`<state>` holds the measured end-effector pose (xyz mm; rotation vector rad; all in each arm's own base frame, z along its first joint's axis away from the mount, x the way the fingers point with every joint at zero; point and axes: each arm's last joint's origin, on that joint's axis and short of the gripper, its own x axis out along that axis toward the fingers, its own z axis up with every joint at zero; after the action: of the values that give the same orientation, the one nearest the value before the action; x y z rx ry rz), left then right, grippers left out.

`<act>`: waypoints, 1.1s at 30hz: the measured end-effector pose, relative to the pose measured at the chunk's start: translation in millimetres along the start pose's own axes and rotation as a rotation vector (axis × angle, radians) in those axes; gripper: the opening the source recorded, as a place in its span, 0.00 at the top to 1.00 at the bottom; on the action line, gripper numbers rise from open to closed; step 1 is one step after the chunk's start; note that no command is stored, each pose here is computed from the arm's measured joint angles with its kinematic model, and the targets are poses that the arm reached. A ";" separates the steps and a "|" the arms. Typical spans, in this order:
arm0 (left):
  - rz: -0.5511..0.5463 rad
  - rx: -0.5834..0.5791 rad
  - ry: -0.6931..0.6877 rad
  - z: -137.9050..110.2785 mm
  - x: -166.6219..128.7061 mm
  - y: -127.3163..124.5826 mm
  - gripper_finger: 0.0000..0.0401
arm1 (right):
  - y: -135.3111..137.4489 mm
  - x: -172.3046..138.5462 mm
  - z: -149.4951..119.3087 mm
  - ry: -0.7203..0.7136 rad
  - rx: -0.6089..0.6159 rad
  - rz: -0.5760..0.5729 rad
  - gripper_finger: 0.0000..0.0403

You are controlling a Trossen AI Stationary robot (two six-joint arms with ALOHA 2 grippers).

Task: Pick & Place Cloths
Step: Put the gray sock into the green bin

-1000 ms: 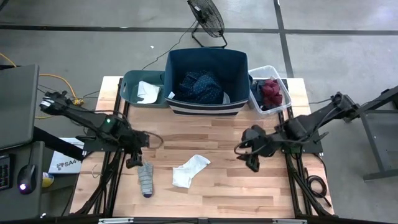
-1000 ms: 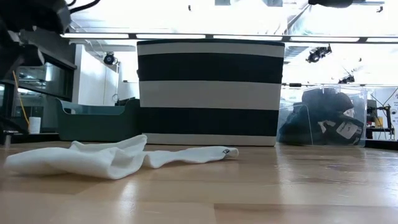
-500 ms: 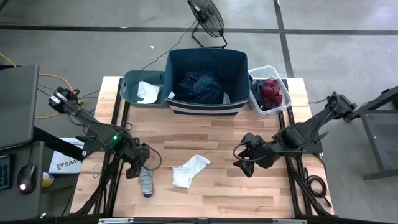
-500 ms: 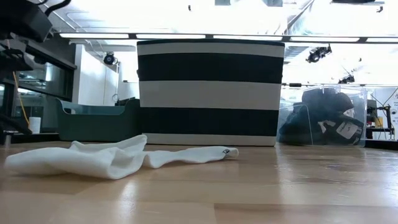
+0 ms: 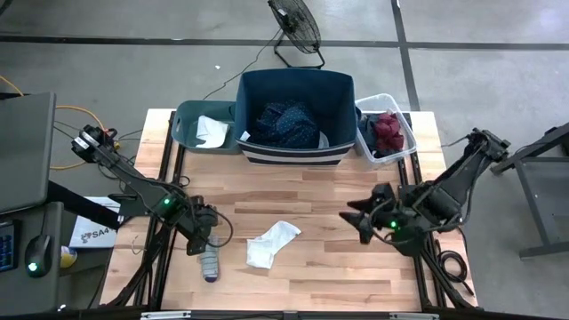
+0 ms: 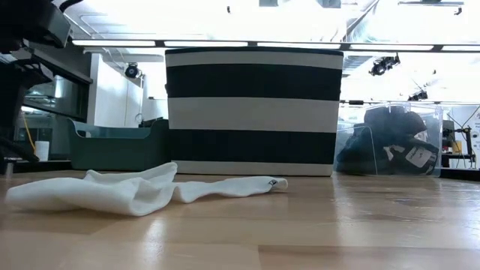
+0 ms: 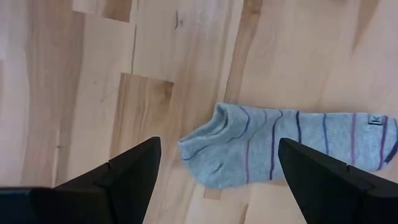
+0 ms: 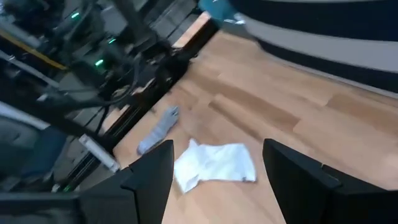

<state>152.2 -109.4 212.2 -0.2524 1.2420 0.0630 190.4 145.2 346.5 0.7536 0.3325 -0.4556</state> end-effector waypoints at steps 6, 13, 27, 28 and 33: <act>-0.022 -0.005 -0.019 1.9 0.0 -2.1 0.20 | -10.3 4.1 18.7 0.012 0.004 -0.040 0.41; -0.038 -0.015 -0.032 3.2 -0.1 -3.6 0.20 | -28.4 10.6 12.7 -0.064 0.089 0.098 0.41; -0.040 -0.044 -0.034 3.5 -0.1 -3.7 0.20 | -123.4 53.0 -17.6 -0.248 0.264 0.554 0.41; -0.040 -0.054 -0.034 3.5 -0.1 -3.7 0.20 | -130.8 52.2 -17.7 -0.247 0.258 0.564 0.41; -0.037 -0.101 -0.038 3.6 -0.1 -3.6 0.20 | -162.2 41.2 -16.7 -0.284 0.212 0.620 0.41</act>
<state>156.2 -112.1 214.0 -0.3608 1.1976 0.0984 141.1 42.1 223.1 0.9378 -0.2219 -0.0045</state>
